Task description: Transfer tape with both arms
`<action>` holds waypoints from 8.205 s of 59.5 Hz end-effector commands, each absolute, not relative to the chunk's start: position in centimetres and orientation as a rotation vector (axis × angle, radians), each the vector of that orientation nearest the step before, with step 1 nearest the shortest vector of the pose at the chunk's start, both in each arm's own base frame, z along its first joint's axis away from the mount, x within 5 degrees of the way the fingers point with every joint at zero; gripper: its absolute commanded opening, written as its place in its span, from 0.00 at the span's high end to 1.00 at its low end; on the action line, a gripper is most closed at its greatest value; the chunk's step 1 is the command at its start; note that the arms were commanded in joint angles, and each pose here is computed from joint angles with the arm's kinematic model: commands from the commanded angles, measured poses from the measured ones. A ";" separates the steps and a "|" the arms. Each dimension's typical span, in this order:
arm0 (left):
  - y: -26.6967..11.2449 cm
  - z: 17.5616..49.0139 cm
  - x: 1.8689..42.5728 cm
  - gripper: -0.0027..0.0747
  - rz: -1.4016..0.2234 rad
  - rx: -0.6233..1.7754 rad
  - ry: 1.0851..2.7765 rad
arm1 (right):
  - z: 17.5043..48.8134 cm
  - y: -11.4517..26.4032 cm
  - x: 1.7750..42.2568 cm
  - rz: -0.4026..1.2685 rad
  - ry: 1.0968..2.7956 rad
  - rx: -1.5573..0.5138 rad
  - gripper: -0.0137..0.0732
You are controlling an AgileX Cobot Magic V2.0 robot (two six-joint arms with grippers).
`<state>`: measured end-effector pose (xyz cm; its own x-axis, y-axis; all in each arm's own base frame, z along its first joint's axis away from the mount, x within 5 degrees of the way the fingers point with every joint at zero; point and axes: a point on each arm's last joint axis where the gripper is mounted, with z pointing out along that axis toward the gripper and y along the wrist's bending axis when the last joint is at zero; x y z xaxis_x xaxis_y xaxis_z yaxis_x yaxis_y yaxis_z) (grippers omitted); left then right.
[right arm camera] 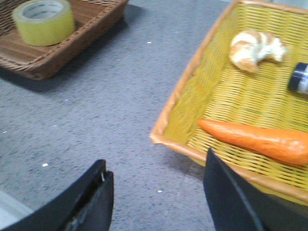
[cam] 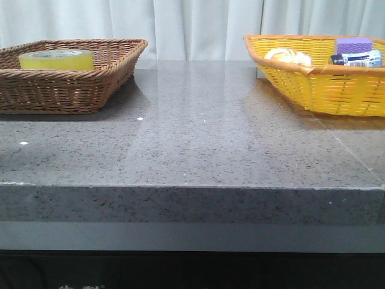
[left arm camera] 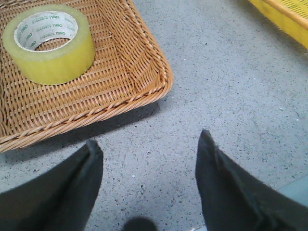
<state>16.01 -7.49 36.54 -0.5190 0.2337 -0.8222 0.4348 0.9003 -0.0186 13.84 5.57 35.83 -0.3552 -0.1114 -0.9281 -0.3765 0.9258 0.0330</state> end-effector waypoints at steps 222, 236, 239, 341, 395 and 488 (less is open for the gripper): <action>-0.5 20.1 5.6 0.99 -0.162 -0.023 1.483 | 37.0 5.1 13.9 0.262 1.870 -0.329 0.92; -0.5 20.1 5.6 0.99 -0.164 -0.021 1.483 | 37.0 5.1 13.9 0.262 1.870 -0.329 0.92; -0.5 20.1 5.6 0.99 -0.164 -0.021 1.483 | 37.0 5.1 13.9 0.262 1.870 -0.329 0.92; -0.5 20.1 5.6 0.99 -0.162 -0.023 1.483 | 22.1 0.1 5.2 0.061 1.376 0.009 0.92; -0.5 20.1 5.6 0.99 -0.162 -0.023 1.483 | 22.3 0.1 5.1 0.066 1.351 0.024 0.92; -0.5 20.1 5.6 0.99 -0.162 -0.023 1.483 | 22.3 -0.3 5.1 0.038 1.349 0.091 0.92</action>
